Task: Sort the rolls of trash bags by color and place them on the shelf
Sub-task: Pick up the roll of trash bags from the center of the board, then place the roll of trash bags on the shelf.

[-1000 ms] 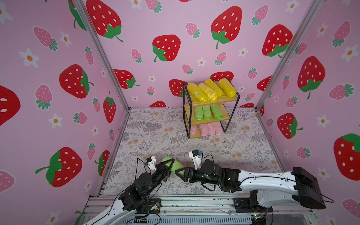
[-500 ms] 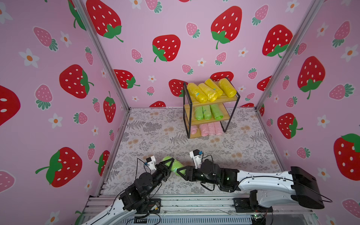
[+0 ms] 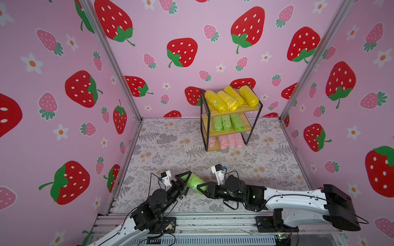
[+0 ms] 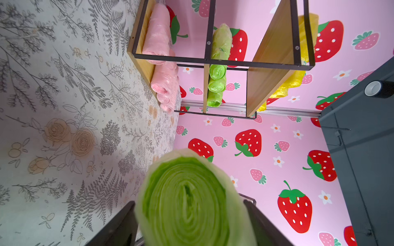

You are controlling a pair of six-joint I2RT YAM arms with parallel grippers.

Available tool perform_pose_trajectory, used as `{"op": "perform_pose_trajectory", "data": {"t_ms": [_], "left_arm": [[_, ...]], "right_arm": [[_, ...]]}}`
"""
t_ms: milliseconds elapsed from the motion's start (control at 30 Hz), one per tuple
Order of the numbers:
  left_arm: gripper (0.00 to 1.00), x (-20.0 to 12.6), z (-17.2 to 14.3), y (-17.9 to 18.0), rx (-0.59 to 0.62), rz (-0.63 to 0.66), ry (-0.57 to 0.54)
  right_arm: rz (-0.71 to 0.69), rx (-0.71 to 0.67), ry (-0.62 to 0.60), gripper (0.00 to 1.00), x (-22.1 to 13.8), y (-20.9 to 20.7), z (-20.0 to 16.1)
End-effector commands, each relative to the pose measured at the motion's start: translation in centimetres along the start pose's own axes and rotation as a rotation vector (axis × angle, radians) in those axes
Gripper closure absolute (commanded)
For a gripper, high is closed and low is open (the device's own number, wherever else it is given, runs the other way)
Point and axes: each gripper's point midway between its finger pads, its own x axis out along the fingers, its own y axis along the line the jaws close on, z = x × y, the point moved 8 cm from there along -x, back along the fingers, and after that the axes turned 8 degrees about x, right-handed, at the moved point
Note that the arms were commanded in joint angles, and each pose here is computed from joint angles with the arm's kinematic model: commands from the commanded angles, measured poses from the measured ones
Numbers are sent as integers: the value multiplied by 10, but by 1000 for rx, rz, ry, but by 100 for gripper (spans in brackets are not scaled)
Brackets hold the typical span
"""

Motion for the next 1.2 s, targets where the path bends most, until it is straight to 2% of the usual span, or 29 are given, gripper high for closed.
{"op": "perform_pose_trajectory", "data": {"t_ms": [0,333,667,767,933,1167], "left_arm": [[2,-8,3,-19,25,-29,-1],[0,-16,8,-22,65,10,-24],[0,-19,10,-21,76,30,-37],[0,-18,10,-20,75,35,-38],[0,-18,10,-17,76,47,-38],[0,-23,11,-15,109,88,-35]], "right_arm": [[58,11,-49,100,-14,12,13],[37,28,-155,100,-48,6,49],[150,139,-506,100,-123,13,141],[156,197,-568,100,-138,12,175],[120,273,-552,100,-135,5,230],[94,293,-556,100,-126,4,285]]}}
